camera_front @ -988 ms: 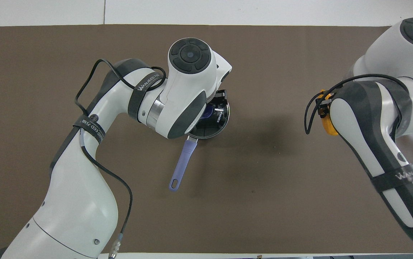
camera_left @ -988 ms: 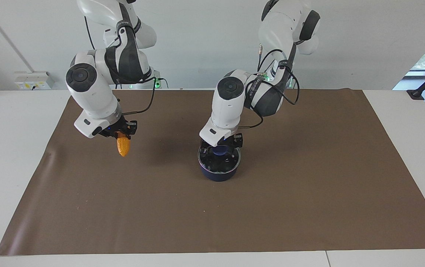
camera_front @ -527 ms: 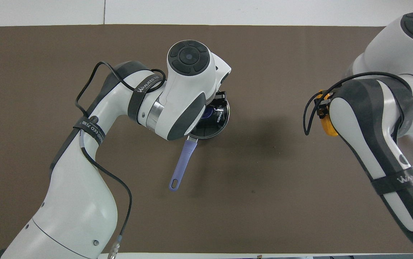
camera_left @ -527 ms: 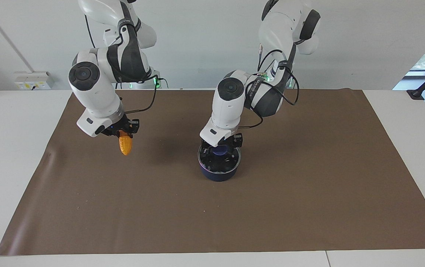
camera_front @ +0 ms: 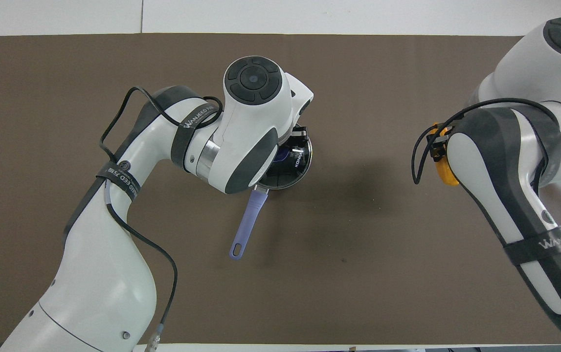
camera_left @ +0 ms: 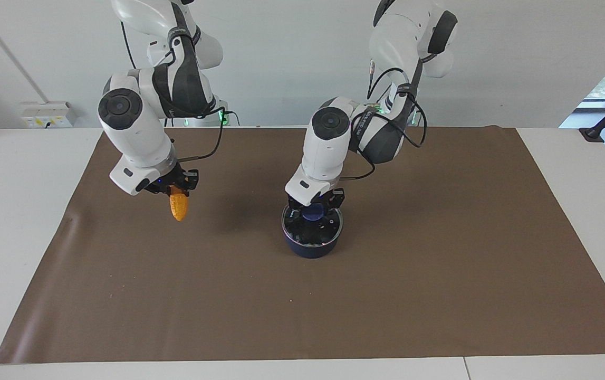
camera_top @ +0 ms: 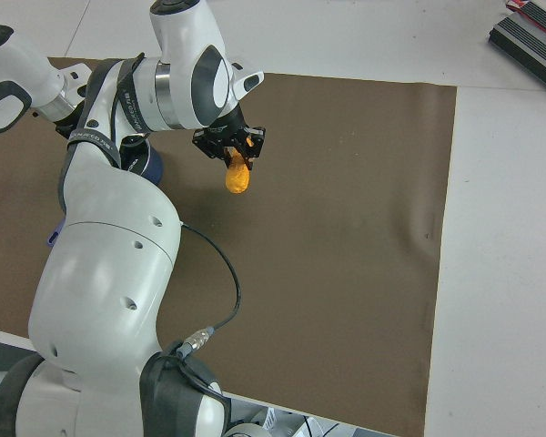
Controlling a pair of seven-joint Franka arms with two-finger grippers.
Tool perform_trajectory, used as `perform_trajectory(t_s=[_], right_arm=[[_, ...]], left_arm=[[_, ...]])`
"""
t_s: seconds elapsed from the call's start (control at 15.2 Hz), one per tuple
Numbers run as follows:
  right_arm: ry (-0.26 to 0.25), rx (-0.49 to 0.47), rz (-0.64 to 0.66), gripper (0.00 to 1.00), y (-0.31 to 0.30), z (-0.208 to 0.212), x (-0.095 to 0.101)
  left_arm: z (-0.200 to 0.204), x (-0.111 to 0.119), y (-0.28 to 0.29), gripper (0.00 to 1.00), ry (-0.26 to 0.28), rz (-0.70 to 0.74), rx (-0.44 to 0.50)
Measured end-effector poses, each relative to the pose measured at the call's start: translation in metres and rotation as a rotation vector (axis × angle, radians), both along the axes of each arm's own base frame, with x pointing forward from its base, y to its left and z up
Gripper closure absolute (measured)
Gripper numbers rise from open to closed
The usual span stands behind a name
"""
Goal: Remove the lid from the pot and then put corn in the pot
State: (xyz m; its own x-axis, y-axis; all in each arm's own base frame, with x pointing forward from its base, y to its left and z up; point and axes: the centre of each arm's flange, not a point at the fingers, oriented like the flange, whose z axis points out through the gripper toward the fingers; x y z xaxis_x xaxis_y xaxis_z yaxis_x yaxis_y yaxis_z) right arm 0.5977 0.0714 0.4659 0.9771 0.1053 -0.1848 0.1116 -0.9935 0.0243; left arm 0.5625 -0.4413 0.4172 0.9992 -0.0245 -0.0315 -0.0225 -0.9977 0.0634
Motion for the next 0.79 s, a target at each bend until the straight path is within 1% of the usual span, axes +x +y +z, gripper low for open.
perform_trajectory(t_s=[0.33, 0.46, 0.79], right_arm=[[0.000, 0.000, 0.000, 0.62, 0.000, 0.000, 0.000], [0.000, 0.000, 0.000, 0.62, 0.000, 0.000, 0.000], [-0.002, 0.009, -0.002, 0.62, 0.001, 0.000, 0.000]], left_arm=[[0.000, 0.000, 0.000, 0.32, 0.001, 0.004, -0.002], [0.005, 0.000, 0.001, 0.32, 0.006, 0.017, -0.019], [0.056, -0.007, 0.010, 0.32, -0.009, 0.042, -0.078]])
